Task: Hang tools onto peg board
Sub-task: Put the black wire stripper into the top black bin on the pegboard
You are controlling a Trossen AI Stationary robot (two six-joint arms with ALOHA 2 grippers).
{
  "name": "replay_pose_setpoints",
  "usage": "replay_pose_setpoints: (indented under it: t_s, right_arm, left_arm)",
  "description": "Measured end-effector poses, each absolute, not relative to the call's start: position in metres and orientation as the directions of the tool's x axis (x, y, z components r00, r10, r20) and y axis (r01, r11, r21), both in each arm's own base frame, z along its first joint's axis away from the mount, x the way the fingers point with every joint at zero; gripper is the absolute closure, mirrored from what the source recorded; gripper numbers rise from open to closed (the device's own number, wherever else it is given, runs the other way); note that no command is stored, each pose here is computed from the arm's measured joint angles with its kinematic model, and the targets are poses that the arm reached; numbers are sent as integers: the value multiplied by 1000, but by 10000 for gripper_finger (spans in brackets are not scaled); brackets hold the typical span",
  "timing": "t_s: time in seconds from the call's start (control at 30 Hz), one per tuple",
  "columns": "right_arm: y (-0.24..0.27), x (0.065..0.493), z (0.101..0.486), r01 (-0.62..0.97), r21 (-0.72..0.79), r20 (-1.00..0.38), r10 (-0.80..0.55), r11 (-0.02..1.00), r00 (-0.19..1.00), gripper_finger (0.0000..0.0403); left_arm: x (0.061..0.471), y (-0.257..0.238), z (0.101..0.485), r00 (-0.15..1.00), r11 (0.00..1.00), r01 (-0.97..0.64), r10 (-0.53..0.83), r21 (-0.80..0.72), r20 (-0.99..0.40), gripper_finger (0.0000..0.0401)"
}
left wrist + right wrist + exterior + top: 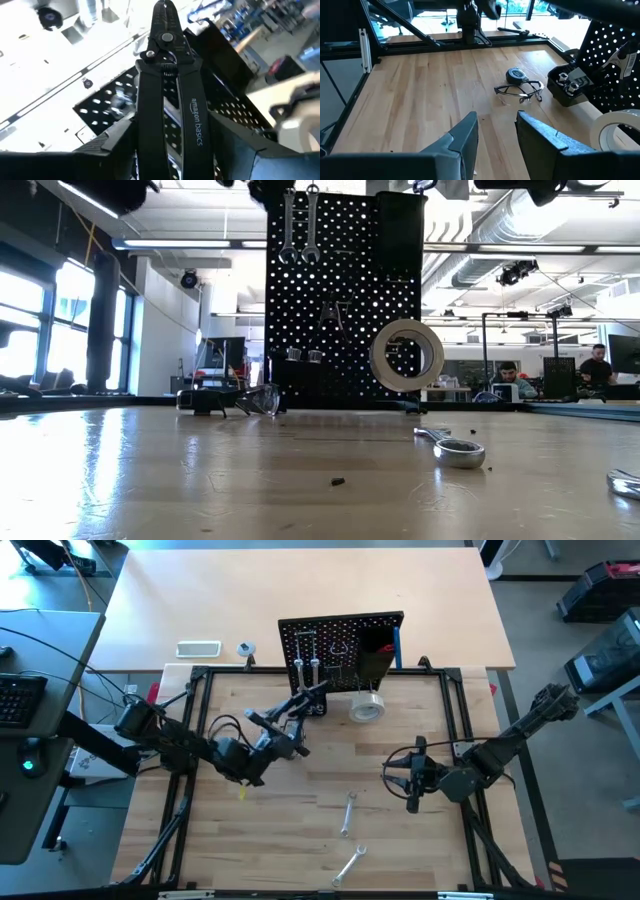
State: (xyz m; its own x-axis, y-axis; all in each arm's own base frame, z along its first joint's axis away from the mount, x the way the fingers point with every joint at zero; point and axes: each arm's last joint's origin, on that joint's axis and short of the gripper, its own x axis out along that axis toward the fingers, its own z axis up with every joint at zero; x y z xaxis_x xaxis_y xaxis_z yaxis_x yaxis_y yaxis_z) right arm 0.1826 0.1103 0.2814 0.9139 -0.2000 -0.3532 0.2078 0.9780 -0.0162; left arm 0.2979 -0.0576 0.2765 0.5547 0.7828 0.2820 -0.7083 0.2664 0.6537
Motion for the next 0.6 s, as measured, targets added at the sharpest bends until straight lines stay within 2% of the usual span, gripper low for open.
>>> replay_pose_setpoints:
  t_s: [0.13,0.27,0.47,0.6]
  right_arm:
    - [110,183,281,208,-15,-353,-200,978,914,273]
    - [110,183,281,212,-5,-353,-200,977,914,273]
    - [113,187,285,242,4,-297,-230,970,927,273]
    - [119,196,298,204,3,-174,-200,979,964,273]
  left_arm:
    - [290,-53,292,543,259,-733,780,629,312,197]
    - [287,-53,298,571,299,-756,736,582,364,197]
    - [293,-59,293,650,428,-739,658,520,381,197]
    - [300,-62,286,710,526,-697,598,487,371,197]
